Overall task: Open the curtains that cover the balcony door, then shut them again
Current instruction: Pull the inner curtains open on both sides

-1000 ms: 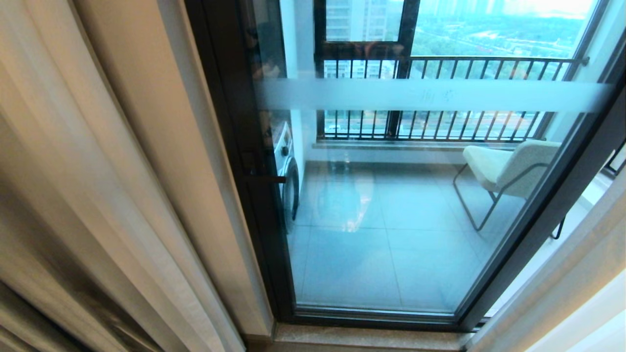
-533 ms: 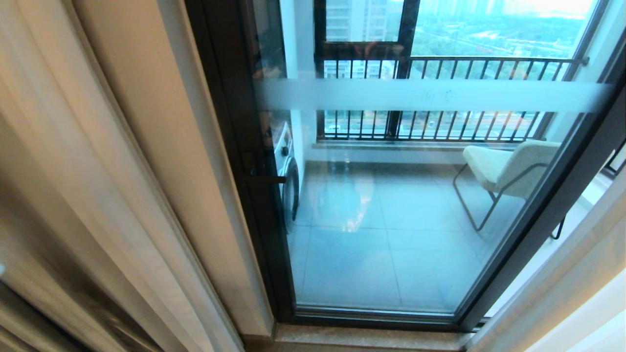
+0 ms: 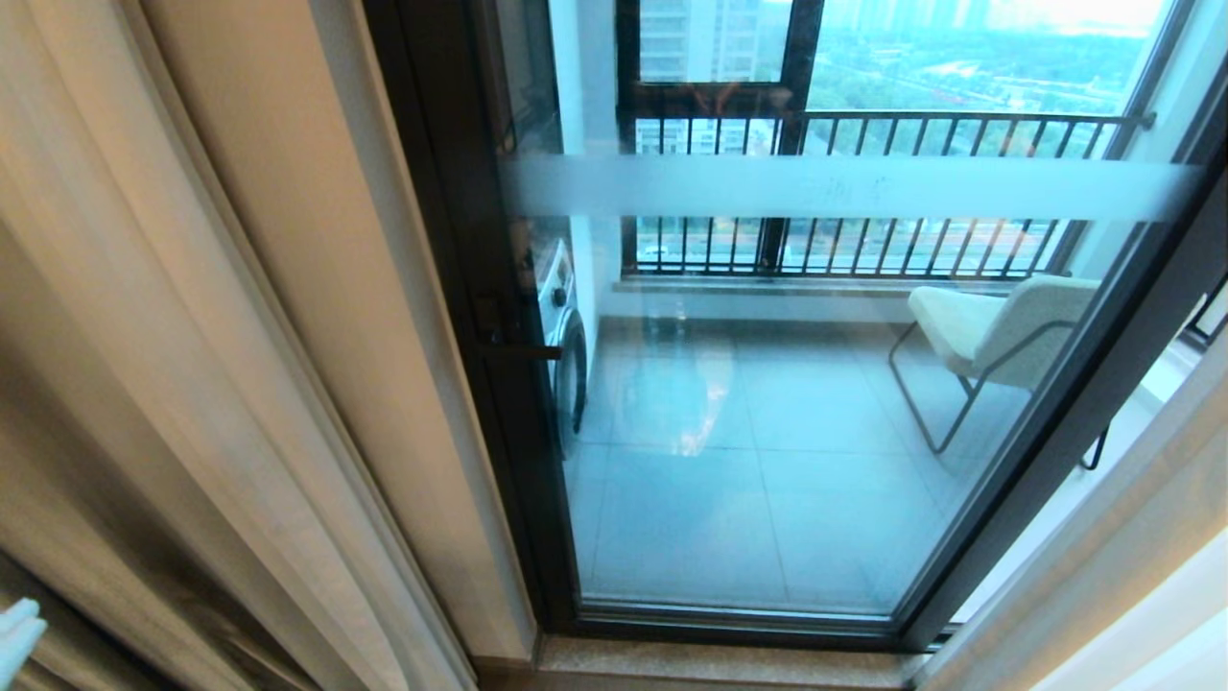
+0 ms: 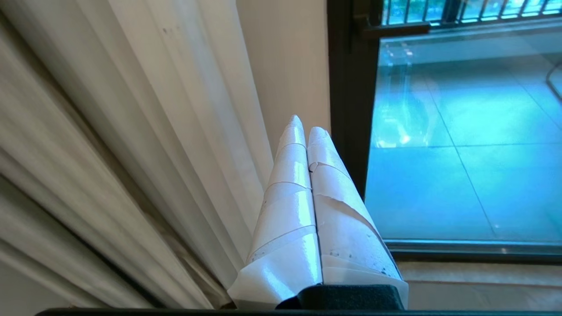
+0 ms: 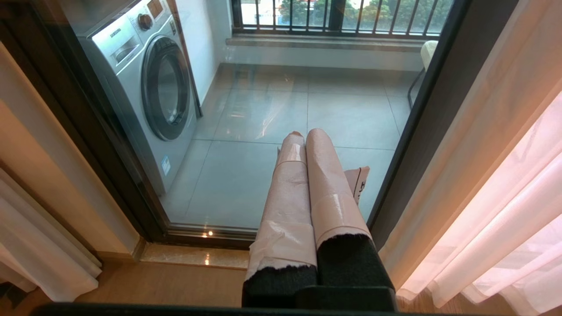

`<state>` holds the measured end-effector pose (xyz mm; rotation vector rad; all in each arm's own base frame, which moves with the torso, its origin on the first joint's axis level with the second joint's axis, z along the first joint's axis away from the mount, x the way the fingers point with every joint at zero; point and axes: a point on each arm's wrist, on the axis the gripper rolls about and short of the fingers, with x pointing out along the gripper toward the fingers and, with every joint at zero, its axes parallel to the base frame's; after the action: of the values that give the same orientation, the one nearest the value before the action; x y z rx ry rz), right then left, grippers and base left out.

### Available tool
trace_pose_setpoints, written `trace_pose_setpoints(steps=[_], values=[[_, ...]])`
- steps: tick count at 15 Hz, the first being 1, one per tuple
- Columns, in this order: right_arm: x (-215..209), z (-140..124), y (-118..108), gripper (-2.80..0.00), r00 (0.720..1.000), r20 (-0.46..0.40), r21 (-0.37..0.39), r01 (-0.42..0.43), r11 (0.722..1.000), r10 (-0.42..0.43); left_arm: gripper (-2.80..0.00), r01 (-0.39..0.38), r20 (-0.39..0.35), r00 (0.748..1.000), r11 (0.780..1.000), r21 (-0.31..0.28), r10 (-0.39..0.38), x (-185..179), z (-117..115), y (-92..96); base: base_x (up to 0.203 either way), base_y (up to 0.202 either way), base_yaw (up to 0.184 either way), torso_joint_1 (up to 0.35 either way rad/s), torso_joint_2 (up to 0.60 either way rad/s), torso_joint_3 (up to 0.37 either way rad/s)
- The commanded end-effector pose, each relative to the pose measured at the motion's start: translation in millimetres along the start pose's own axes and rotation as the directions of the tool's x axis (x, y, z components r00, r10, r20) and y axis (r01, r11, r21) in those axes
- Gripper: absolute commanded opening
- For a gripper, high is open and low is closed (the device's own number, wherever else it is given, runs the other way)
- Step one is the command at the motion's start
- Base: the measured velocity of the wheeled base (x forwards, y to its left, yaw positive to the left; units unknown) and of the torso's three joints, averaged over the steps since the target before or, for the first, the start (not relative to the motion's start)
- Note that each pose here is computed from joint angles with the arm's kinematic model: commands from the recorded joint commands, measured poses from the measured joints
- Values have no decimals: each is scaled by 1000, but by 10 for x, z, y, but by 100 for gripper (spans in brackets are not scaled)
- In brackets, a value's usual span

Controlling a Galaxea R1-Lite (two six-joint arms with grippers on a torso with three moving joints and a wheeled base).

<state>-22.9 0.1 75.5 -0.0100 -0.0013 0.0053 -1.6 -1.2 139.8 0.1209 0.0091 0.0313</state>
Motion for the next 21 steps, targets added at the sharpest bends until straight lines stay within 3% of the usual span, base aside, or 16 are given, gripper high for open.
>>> trace_pose_setpoints(steps=[1, 6, 8, 12, 19, 21], values=[[1, 0, 0, -280, 1000, -1, -1, -1, 1000, 1, -280, 42, 27, 999, 999, -3, -42, -54, -121, -15, 0, 0, 0, 0, 0, 0], [1, 0, 0, -280, 1000, -1, -1, -1, 1000, 1, -280, 64, 104, 993, 998, 1, -63, -208, -521, -57, 0, 0, 0, 0, 0, 0], [1, 0, 0, -280, 1000, -1, -1, -1, 1000, 1, -280, 60, 12, 998, 998, -15, -59, -206, -643, -68, 0, 0, 0, 0, 0, 0], [1, 0, 0, -280, 1000, -1, -1, -1, 1000, 1, -280, 51, 7, 999, 998, -47, -51, -206, -646, -67, 0, 0, 0, 0, 0, 0], [1, 0, 0, -280, 1000, -1, -1, -1, 1000, 1, -280, 53, 7, 999, 998, -29, -53, -206, -646, -67, 0, 0, 0, 0, 0, 0], [1, 0, 0, -280, 1000, -1, -1, -1, 1000, 1, -280, 44, 6, 999, 998, -49, -44, -206, -646, -64, 0, 0, 0, 0, 0, 0]])
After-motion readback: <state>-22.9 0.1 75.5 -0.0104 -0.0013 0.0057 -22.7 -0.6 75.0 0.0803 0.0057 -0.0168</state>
